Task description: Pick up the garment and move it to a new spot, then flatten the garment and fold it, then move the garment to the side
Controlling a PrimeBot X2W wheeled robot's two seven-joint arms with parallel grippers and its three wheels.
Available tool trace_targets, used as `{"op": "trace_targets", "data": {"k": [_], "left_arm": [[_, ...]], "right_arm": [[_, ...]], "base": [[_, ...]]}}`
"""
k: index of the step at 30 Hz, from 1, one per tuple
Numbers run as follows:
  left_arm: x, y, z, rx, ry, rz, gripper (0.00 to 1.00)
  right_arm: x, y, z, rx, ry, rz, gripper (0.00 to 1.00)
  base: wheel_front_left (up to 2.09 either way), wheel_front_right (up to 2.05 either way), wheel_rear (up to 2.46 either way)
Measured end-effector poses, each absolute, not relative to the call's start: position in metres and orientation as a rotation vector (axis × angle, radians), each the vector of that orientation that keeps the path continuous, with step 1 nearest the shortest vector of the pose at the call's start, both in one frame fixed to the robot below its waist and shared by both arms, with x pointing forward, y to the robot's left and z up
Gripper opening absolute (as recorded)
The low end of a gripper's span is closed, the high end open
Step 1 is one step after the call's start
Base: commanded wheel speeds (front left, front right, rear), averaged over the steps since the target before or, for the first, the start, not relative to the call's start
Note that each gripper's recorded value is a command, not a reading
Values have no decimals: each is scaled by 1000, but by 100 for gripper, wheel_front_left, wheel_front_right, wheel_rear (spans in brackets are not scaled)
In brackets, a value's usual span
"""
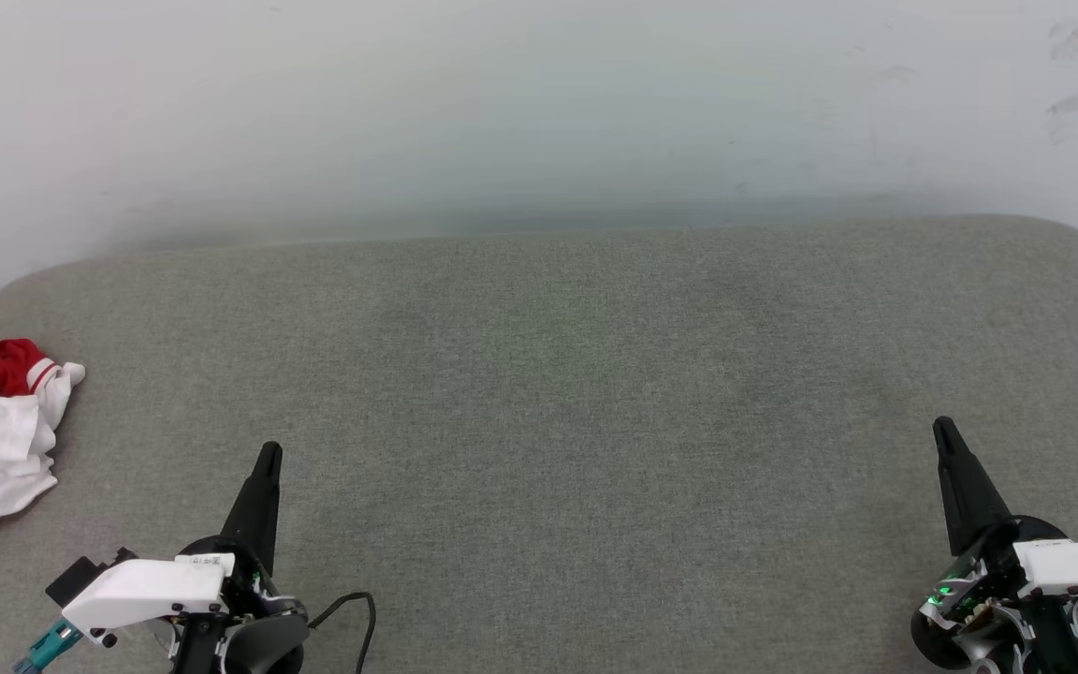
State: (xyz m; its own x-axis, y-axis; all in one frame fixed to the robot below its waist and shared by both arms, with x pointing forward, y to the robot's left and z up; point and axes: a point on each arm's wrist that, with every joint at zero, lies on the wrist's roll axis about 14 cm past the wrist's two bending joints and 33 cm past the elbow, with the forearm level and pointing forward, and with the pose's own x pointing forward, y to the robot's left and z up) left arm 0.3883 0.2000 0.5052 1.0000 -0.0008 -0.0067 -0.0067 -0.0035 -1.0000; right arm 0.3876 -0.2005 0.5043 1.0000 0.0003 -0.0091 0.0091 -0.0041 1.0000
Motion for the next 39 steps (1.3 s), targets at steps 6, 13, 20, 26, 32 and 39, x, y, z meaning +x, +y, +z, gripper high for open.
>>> {"op": "trace_targets", "data": {"k": [6, 13, 20, 26, 32, 39], "left_arm": [[388, 200, 505, -1574, 6, 4, 0], [387, 199, 502, -1575, 14, 11, 100], [375, 200, 480, -1579, 55, 74, 100], [376, 207, 486, -1539, 14, 87, 100], [377, 215, 494, -1421, -9, 108, 100], [377, 213, 502, -1260, -6, 117, 100]], "right_arm": [[388, -201, 504, 1575, 7, -7, 0], [386, -200, 501, 1576, 14, -14, 100], [373, -202, 475, 1571, 65, -88, 100], [374, -204, 479, 1510, 43, -92, 100], [376, -209, 490, 1370, 11, -83, 100], [378, -210, 503, 1223, -25, -62, 100]], "base": [[0, 0, 0], [0, 0, 0], [0, 0, 0], [0, 0, 0], [0, 0, 0], [0, 0, 0]]}}
